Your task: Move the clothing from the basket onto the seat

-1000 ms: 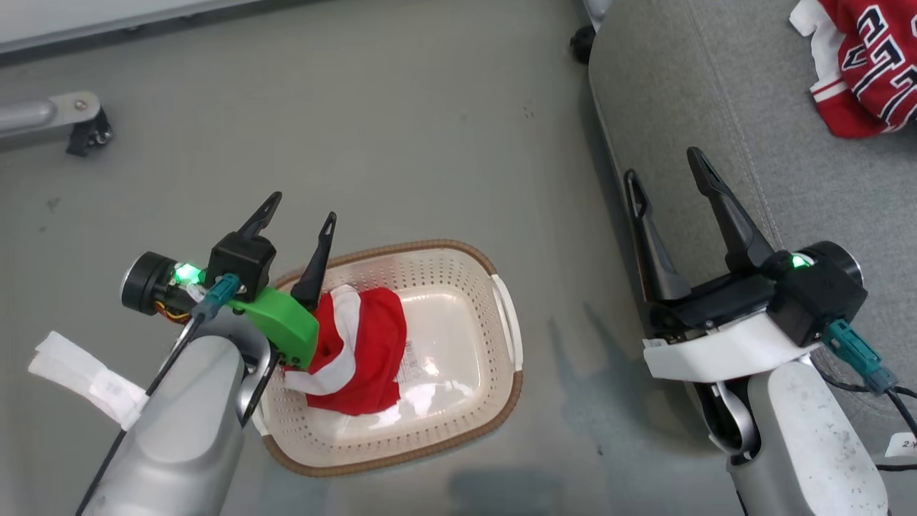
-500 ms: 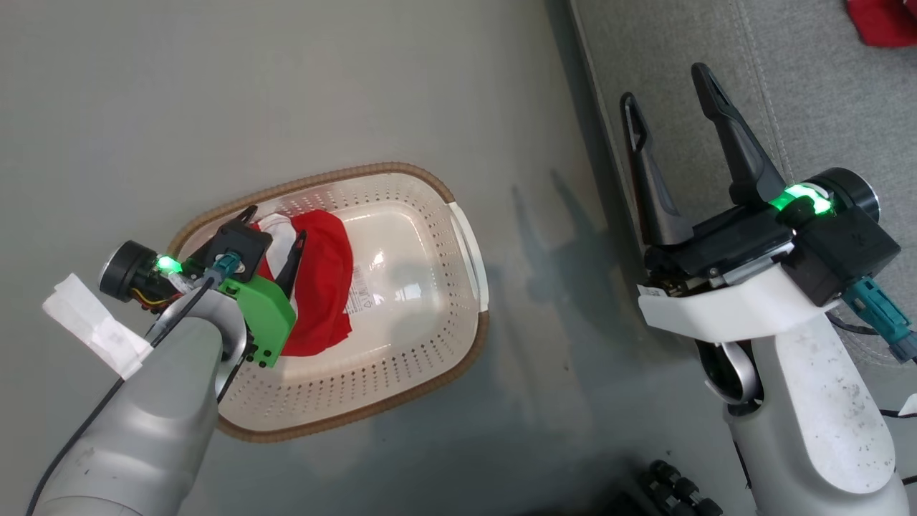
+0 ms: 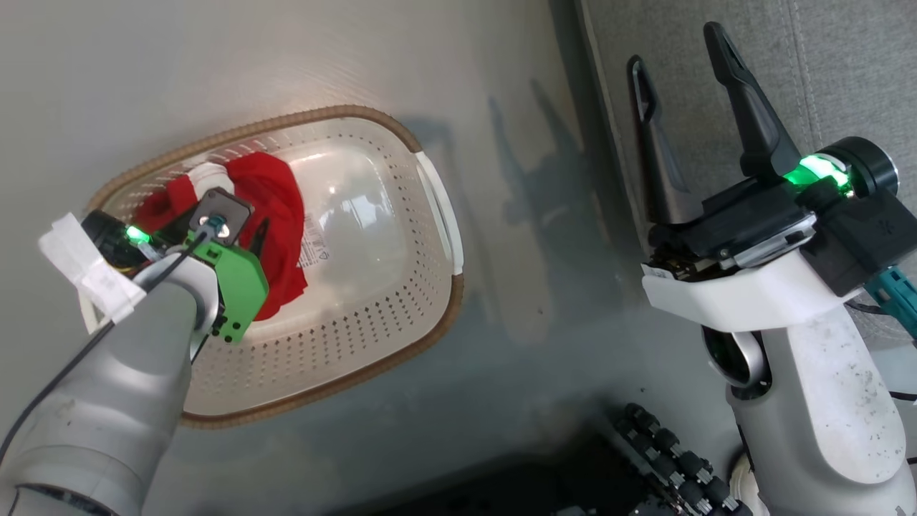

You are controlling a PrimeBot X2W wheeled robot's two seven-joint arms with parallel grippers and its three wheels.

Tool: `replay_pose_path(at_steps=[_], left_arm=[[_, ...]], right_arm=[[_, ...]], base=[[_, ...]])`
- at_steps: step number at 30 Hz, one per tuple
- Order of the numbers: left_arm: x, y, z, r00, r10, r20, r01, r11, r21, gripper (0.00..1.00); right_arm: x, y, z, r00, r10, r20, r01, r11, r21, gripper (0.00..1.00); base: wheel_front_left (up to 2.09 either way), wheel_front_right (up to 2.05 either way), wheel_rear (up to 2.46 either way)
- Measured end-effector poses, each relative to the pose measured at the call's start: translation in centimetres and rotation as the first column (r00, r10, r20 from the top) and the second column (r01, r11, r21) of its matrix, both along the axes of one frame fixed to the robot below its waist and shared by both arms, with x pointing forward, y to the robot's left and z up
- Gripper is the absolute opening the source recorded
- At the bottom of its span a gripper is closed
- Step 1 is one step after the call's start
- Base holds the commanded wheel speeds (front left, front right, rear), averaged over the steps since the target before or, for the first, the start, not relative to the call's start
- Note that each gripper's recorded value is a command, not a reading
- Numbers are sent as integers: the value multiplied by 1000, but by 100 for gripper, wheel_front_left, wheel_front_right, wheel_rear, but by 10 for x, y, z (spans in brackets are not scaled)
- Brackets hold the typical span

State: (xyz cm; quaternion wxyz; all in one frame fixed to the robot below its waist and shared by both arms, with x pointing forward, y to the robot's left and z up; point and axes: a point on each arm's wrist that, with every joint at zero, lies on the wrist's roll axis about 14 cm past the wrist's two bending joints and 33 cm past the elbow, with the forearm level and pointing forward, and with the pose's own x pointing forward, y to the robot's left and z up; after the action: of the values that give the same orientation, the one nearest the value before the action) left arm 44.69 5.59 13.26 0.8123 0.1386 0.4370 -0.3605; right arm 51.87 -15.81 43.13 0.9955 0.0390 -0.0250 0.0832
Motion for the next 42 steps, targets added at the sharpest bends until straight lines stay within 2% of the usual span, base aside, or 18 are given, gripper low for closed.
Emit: replay_pose_path(at_steps=[7,19,29,30,31,32,42], left_arm=[[-10,14,-36,993,-20,-116,33,993,111,100],[-19,27,-67,975,-29,-219,80,971,226,100],[-26,21,-77,967,-38,-253,96,970,223,100],[-27,20,-77,965,-42,-258,101,970,222,70],[-28,19,-77,965,-47,-258,106,969,221,18],[-28,18,-78,965,-55,-258,115,969,221,0],[-22,-4,-67,972,-101,-213,141,973,182,0]], right_arm=[[2,-6,-24,999,-14,-44,14,1000,-13,100],[4,-8,-49,997,-20,-80,18,1000,-18,100],[2,-5,-65,994,-15,-108,12,1000,-25,100],[2,-5,-66,994,-14,-111,11,1000,-26,100],[1,-5,-67,994,-14,-112,11,1000,-27,100],[1,-5,-67,993,-14,-113,11,1000,-28,100],[0,-4,-65,994,-13,-112,10,1000,-27,100]], base=[[0,0,0],[0,0,0],[0,0,0],[0,0,0],[0,0,0],[0,0,0],[0,0,0]])
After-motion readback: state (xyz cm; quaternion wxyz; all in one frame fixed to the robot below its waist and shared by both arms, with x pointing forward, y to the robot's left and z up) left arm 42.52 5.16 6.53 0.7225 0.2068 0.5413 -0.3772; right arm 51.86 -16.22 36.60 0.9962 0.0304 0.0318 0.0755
